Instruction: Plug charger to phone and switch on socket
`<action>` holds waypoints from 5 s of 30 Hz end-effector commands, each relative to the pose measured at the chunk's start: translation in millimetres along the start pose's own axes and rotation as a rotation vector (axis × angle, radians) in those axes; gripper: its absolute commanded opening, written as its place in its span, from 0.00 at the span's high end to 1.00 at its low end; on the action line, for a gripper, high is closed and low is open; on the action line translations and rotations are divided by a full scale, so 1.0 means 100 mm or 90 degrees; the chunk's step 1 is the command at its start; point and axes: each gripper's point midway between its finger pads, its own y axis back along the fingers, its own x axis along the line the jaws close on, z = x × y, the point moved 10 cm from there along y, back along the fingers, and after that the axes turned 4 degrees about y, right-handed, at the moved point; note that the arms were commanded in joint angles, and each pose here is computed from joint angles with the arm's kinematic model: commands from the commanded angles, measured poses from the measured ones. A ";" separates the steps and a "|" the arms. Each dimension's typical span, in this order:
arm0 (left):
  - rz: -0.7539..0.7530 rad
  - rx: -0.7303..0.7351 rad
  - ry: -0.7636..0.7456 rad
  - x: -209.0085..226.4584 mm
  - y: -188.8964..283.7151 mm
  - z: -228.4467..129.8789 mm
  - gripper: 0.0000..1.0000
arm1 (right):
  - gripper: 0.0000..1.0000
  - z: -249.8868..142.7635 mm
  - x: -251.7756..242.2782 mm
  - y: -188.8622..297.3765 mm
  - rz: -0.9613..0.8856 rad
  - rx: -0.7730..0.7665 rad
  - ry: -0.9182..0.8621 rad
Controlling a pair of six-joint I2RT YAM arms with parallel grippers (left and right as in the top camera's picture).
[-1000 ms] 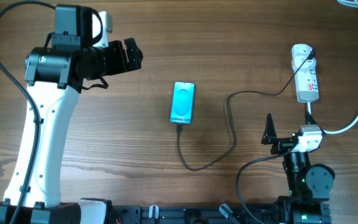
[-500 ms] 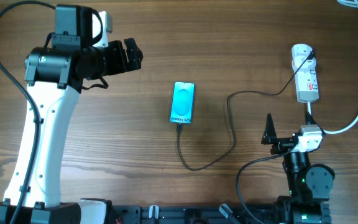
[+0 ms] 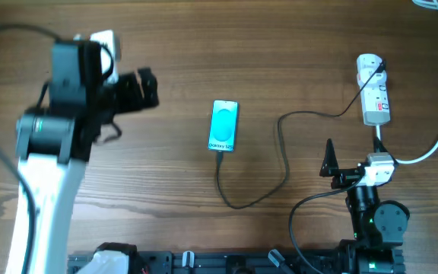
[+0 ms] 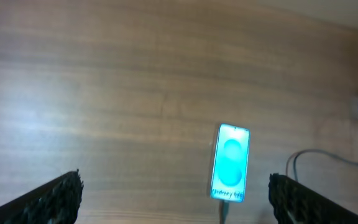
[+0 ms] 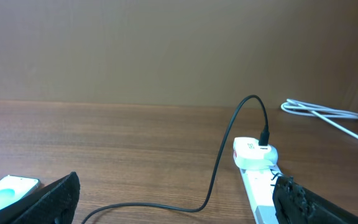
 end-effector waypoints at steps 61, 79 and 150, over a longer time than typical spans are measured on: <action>-0.011 -0.496 -0.068 0.99 -0.57 -1.98 0.00 | 0.00 0.01 -0.02 0.01 -0.014 -0.006 0.000; 0.007 -0.491 -0.143 0.98 -0.58 -1.99 0.00 | 0.00 0.01 -0.02 0.01 -0.014 -0.006 0.000; 0.017 -0.497 -0.117 1.01 -0.57 -1.98 0.00 | 0.00 0.01 -0.02 0.01 -0.014 -0.006 0.000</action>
